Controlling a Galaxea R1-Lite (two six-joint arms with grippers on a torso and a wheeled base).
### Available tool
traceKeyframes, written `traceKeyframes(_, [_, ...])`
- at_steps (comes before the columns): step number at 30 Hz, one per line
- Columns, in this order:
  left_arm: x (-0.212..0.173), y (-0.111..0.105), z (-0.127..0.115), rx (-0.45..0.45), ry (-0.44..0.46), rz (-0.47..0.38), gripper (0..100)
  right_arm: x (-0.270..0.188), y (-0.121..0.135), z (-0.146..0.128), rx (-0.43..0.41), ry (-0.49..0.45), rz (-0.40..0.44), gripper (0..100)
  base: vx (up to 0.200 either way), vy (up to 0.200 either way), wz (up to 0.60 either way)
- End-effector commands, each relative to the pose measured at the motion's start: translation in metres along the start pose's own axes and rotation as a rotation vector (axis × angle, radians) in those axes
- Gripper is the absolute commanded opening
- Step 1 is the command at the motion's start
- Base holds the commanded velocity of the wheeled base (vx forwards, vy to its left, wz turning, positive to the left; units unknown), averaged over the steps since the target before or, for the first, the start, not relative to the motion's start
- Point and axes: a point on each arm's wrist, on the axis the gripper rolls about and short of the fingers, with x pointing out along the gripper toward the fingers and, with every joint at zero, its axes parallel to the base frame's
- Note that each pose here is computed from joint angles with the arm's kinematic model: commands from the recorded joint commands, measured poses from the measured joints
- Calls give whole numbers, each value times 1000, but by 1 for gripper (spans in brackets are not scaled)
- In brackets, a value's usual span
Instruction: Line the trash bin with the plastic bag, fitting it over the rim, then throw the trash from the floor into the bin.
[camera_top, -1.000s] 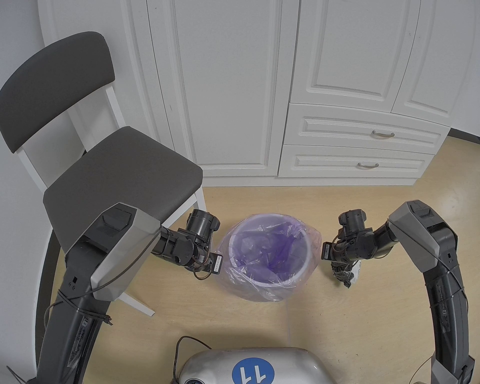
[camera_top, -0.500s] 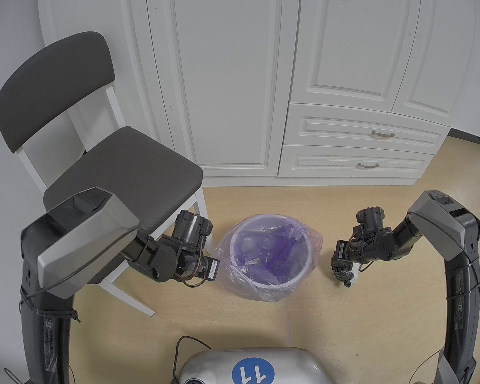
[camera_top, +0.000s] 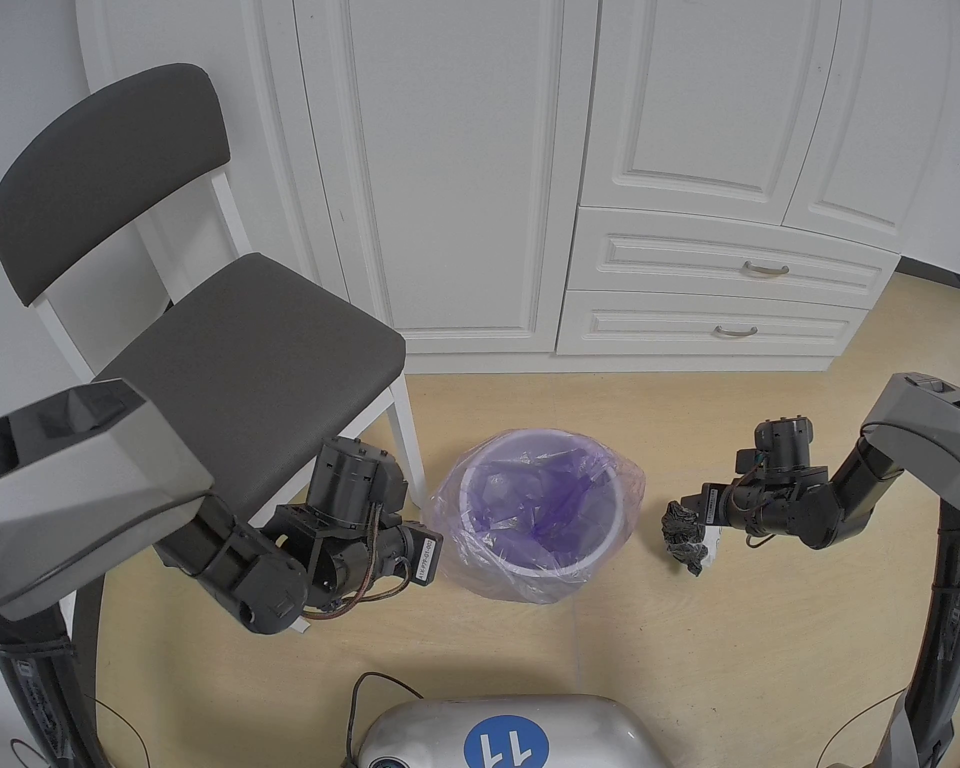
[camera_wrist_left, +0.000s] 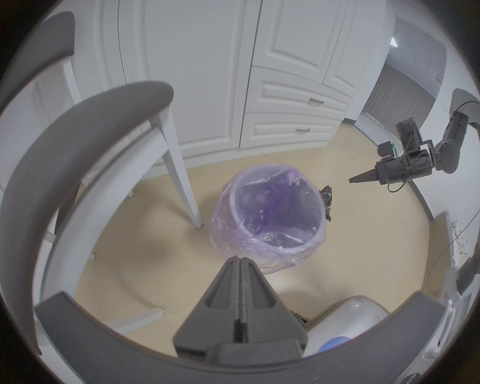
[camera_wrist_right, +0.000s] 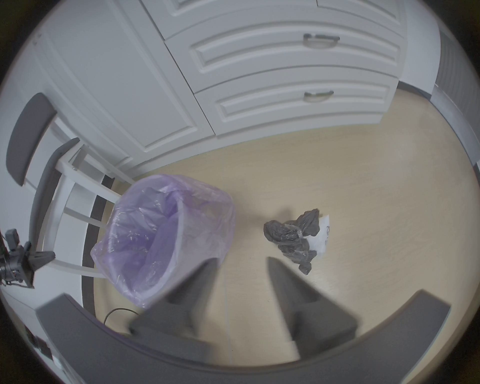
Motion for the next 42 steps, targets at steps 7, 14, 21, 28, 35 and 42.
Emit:
traceKeyframes(7, [-89,-24,35,5,-264,-110,0,-74,0,29,-106,-144,-16,100,0,0,0])
traceKeyframes(14, [-135,-7,31,-34,-387,-102,100,-69,-11,25,-129,-116,-44,100,0,0,0])
traceKeyframes(21, [-171,16,6,-63,-431,-63,100,-24,-29,11,-111,-48,-72,100,0,0,0])
traceKeyframes(28, [-189,22,-4,-79,-517,-55,100,32,-51,4,-87,-3,-99,100,0,0,0])
traceKeyframes(35, [-190,22,-5,-86,-557,-58,100,81,-65,5,-59,107,-117,100,0,0,0])
traceKeyframes(42, [-183,21,-6,-80,-535,-56,100,120,-76,0,-40,160,-125,100,0,0,0])
